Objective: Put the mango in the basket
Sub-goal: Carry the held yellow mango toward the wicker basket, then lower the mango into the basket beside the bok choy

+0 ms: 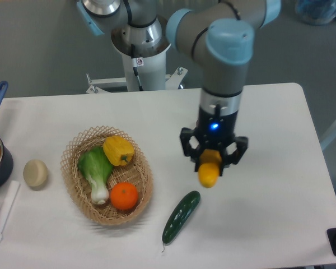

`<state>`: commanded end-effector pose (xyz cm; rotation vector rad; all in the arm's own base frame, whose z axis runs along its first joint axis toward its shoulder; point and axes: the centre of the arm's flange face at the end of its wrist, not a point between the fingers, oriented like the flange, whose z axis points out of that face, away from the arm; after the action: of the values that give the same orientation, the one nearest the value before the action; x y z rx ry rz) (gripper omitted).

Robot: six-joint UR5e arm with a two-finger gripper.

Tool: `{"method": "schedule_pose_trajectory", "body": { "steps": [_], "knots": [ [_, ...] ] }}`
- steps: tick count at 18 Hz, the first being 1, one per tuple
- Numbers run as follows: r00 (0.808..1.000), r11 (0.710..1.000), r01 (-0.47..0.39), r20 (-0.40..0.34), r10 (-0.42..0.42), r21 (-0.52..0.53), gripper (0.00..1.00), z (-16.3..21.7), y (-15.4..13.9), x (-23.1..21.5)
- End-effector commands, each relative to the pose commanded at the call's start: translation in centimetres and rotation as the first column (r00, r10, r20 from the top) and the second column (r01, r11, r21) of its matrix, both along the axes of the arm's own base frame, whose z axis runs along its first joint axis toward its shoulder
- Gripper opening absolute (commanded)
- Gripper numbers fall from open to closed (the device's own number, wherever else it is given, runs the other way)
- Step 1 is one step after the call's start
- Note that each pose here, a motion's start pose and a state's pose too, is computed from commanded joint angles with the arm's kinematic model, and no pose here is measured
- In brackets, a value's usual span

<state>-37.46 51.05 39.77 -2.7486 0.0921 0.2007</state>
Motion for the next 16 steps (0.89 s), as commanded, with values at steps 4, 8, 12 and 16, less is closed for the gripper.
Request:
{"method": "schedule_pose_trajectory", "body": {
  "steps": [4, 8, 12, 16],
  "knots": [
    [0.996, 0.995, 0.091, 0.016, -0.09, -0.035, 0.37, -2.5, 0.8, 2.6],
    [0.976, 0.973, 0.22, 0.009, -0.22, -0.066, 0.37, -4.0, 1.5, 4.9],
    [0.942, 0.937, 0.335, 0.023, -0.334, -0.097, 0.37, -5.8, 2.5, 9.0],
    [0.925, 0.919, 0.379, 0.062, -0.374, -0.112, 0.37, -7.7, 4.2, 13.3]
  ]
}}
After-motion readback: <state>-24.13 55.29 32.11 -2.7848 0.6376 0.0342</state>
